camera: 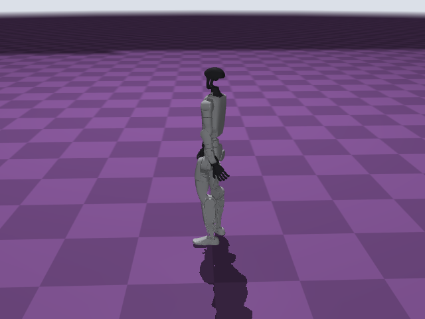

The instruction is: In place motions

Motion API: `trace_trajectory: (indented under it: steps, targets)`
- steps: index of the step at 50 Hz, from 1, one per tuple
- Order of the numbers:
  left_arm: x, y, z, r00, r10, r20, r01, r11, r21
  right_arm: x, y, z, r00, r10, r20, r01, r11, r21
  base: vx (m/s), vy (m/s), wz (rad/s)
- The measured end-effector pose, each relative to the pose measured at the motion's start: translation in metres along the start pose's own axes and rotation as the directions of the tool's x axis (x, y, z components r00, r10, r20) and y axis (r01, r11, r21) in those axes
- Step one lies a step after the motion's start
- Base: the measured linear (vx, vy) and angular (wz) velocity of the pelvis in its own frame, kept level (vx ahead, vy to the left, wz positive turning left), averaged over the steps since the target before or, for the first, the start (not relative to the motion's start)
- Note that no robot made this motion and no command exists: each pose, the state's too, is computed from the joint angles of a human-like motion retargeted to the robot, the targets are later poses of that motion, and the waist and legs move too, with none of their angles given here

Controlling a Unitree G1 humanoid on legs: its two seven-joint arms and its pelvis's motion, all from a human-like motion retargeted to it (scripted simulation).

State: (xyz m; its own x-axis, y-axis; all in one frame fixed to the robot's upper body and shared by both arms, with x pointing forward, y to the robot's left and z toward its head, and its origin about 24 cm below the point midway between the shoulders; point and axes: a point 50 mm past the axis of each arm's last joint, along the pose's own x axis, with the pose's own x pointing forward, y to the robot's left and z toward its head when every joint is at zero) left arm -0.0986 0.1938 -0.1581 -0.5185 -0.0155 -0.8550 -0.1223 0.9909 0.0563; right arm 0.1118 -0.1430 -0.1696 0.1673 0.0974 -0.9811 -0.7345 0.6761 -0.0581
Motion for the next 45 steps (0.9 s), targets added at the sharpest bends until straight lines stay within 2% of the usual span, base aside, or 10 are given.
trace_trajectory:
  steps: [3,7,12,16,19,22,29,34,40,45]
  targets:
    - [-0.044,-0.024,0.1,0.959,-0.029,0.283,-0.006,0.993,0.119,-0.012,0.038,-0.101,0.943,0.029,-0.333,0.063,0.963,0.263,-0.02,0.01,0.16]
    - [-0.13,-0.077,0.2,0.759,-0.221,0.612,0.04,0.954,0.296,-0.055,0.086,-0.196,0.763,0.124,-0.634,0.221,0.872,0.437,-0.03,0.0,0.02]
    - [-0.243,-0.123,0.264,0.403,-0.363,0.84,-0.059,0.906,0.419,-0.11,0.117,-0.268,0.57,0.199,-0.797,0.35,0.819,0.454,-0.02,0.01,-0.08]
    - [-0.306,-0.131,0.282,0.179,-0.346,0.921,-0.215,0.9,0.38,-0.138,0.127,-0.293,0.469,0.218,-0.856,0.405,0.808,0.428,-0.05,0.04,-0.26]
    - [-0.319,-0.131,0.284,0.112,-0.321,0.941,-0.283,0.897,0.34,-0.14,0.129,-0.293,0.438,0.212,-0.874,0.42,0.811,0.407,-0.01,0.02,-0.08]
    - [-0.295,-0.128,0.279,0.161,-0.306,0.938,-0.283,0.897,0.341,-0.122,0.126,-0.277,0.488,0.215,-0.846,0.392,0.812,0.433,0.0,0.0,0.0]
    - [-0.13,-0.081,0.204,0.647,-0.173,0.743,-0.136,0.932,0.335,-0.041,0.059,-0.167,0.797,0.139,-0.588,0.139,0.905,0.402,0.02,0.04,0.04]
    - [-0.02,-0.024,0.064,0.956,0.042,0.289,-0.075,0.992,0.102,-0.004,-0.011,-0.012,0.989,0.072,-0.13,-0.055,0.99,0.127,-0.02,-0.01,-0.21]
    - [0.022,-0.006,-0.125,0.969,-0.054,-0.242,0.003,0.978,-0.207,-0.044,-0.048,0.163,0.893,0.094,0.44,-0.032,0.989,-0.147,0.0,-0.01,-0.02]
    - [0.017,-0.008,-0.194,0.909,-0.116,-0.399,-0.012,0.952,-0.305,-0.08,-0.052,0.221,0.73,0.094,0.676,0.039,0.983,-0.179,-0.01,0.01,0.12]
